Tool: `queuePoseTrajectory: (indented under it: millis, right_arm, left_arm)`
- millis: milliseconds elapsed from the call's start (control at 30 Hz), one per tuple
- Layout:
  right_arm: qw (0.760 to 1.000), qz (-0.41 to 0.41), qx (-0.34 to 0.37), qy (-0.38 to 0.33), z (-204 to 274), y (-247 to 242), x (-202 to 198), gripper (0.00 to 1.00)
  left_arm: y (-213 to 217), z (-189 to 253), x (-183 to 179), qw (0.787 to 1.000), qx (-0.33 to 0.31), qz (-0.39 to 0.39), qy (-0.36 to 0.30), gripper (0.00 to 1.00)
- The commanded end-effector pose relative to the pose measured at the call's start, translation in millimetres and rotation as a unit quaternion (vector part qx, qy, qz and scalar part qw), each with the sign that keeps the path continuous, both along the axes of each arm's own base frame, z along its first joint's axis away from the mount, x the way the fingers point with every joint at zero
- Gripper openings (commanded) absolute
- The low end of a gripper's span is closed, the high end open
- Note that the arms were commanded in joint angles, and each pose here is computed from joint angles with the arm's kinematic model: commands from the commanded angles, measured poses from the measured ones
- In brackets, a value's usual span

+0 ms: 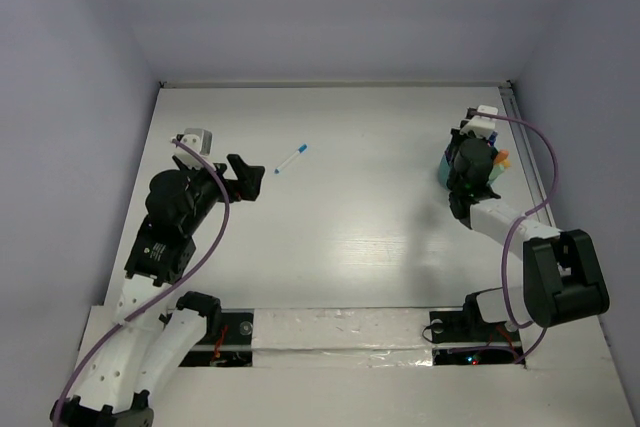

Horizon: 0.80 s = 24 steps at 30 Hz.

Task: Sort the stationery into containers
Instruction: Place the pen in the storage box.

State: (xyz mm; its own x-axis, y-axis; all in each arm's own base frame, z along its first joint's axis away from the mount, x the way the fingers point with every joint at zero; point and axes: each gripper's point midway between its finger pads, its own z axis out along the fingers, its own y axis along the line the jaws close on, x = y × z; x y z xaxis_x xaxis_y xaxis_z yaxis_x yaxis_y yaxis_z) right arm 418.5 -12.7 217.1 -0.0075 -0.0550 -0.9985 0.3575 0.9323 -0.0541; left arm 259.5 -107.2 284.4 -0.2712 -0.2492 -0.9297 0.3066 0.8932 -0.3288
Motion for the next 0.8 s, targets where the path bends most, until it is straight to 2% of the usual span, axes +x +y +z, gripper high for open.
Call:
queuePoseTrajectory:
  millis: [0,133,367,500,567,767]
  right_arm:
    - [1.000,0.006,-0.011,0.002,3.3,2.0,4.5,0.00]
    - [1.000,0.014,-0.013,0.019,-7.2,5.0,7.3,0.06]
    - [1.000,0.023,-0.009,0.019,-8.5,8.1,7.3,0.30]
    - [1.000,0.022,-0.006,0.016,-5.0,7.9,6.5,0.37]
    - [0.999,0.032,-0.001,0.011,0.5,13.6,6.3,0.45]
    - [0.996,0.084,0.040,-0.003,25.6,45.5,3.7,0.48]
  left_arm:
    - [-0.9,13.6,-1.2,1.000,-0.004,-0.001,-0.024,0.99]
    - [-0.6,13.3,-1.2,1.000,-0.004,-0.001,-0.024,0.99]
    - [-1.0,12.9,-0.8,1.000,-0.004,-0.001,-0.024,0.99]
    - [-0.8,12.9,-0.7,1.000,-0.005,0.000,-0.023,0.99]
    - [-1.1,12.1,-0.6,1.000,-0.004,-0.001,-0.022,0.99]
    - [-1.1,10.1,1.6,1.000,-0.003,0.000,-0.019,0.99]
